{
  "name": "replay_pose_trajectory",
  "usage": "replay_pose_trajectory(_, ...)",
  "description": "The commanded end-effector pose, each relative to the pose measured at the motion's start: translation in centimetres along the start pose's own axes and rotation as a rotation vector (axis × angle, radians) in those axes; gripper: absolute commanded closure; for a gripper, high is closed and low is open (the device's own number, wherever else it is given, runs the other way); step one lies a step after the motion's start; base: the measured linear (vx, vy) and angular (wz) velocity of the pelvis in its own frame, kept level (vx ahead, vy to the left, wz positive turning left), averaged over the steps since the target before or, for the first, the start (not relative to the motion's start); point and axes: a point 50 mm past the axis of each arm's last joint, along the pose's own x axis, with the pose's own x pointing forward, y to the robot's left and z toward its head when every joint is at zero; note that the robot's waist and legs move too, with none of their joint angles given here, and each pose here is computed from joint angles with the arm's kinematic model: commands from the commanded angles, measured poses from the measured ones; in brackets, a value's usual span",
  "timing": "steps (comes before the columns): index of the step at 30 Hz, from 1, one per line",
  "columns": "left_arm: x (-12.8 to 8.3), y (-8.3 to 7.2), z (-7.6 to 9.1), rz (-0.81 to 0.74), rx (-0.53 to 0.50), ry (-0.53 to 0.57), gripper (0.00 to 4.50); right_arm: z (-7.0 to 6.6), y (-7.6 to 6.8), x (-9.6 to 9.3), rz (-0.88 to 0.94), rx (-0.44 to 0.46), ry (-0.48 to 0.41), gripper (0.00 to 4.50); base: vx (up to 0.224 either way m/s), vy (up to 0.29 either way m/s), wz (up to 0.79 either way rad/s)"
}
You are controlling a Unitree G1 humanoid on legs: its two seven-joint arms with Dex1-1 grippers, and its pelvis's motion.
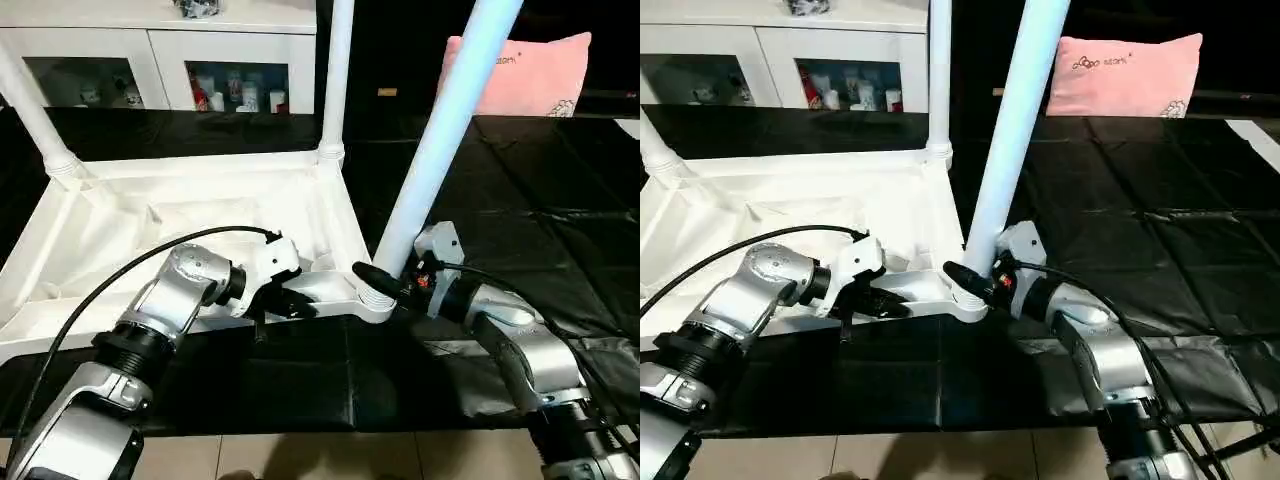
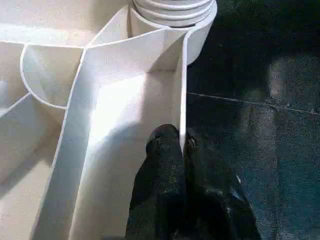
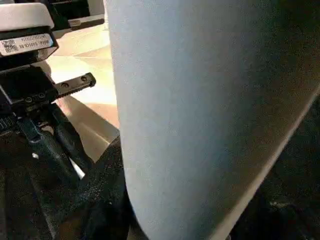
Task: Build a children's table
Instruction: Insert table leg to table base
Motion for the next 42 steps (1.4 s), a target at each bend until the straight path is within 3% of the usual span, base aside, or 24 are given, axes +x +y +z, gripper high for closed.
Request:
replay_pose_trajectory(1, -0.8, 0.6, 1.0, 0.018, 0.029, -0.031, 4.5, -2.8, 0.3, -0.1, 0.013, 0.055, 0.129, 2.55, 0.0, 0.0, 0.0)
replay_pose_trajectory(7, -0.8, 0.7, 1.0, 0.028, 0.032, -0.023, 4.5, -3.5, 0.3, 0.0, 0.036, -0.001, 0.188, 2.55, 0.0, 0.0, 0.0)
replay_pose_trajectory(14, -0.8, 0.8, 1.0, 0.035, 0.035, -0.023, 4.5, -3.8, 0.6, 0.0, 0.076, 0.012, 0.175, 2.55, 0.0, 0.0, 0.0)
replay_pose_trajectory(24, -0.6, 0.9, 1.1, 0.039, 0.037, -0.026, 4.5, -3.1, -0.1, 0.4, 0.075, 0.087, 0.113, 2.55, 0.0, 0.0, 0.0)
replay_pose_trajectory(29, -0.5, 0.9, 1.0, 0.049, 0.034, -0.026, 4.5, -3.0, -0.4, 0.1, 0.057, 0.167, 0.066, 2.55, 0.0, 0.0, 0.0)
replay_pose_trajectory(35, -0.7, 1.1, 1.0, 0.057, 0.031, -0.025, 4.5, -4.0, -0.7, -0.5, -0.04, 0.297, -0.012, 2.55, 0.0, 0.0, 0.0)
replay_pose_trajectory(42, -1.1, 1.4, 1.3, 0.068, 0.017, -0.044, 4.5, -6.1, 0.1, -1.3, -0.109, 0.345, -0.031, 2.55, 0.0, 0.0, 0.0)
